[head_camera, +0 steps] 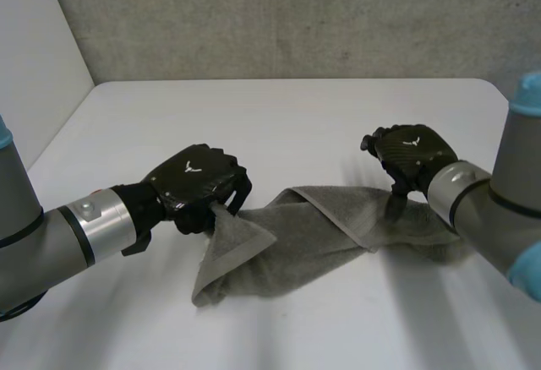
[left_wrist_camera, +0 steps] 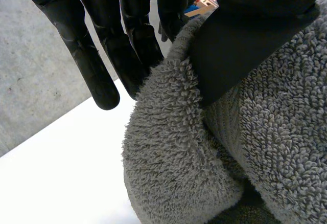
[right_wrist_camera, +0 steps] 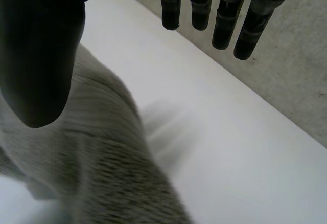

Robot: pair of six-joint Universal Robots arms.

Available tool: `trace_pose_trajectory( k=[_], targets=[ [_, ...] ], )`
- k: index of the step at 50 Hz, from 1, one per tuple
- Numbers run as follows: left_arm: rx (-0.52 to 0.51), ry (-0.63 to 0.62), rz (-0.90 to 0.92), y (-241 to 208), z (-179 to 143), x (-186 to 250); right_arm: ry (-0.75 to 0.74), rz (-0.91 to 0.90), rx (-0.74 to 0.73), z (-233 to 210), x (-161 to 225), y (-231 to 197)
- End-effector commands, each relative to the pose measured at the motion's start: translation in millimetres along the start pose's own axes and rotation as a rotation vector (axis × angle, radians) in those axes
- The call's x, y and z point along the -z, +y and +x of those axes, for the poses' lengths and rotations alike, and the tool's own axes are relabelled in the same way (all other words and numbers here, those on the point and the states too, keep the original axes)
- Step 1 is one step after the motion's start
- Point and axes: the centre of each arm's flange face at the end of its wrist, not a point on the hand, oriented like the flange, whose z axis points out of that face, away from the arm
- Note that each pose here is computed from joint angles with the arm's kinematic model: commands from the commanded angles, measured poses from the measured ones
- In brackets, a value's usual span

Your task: Fold the towel.

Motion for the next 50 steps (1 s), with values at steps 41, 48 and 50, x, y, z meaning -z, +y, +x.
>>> trace_pose_trajectory(
  k=[41, 48, 50],
  targets=[
    [0.269, -0.413, 0.080, -59.1, 28.3, -20.1, 0.091, 0.218, 0.194, -105.3, -17.2, 55.5],
    [0.311, -0.489, 0.028, -39.6, 38.0, -45.6, 0.130, 0.239, 0.251, -97.8, -11.8, 49.3],
    [0.328, -0.535, -0.007, -25.7, 37.6, -51.3, 0.133, 0.247, 0.252, -96.3, -7.5, 45.6]
  ],
)
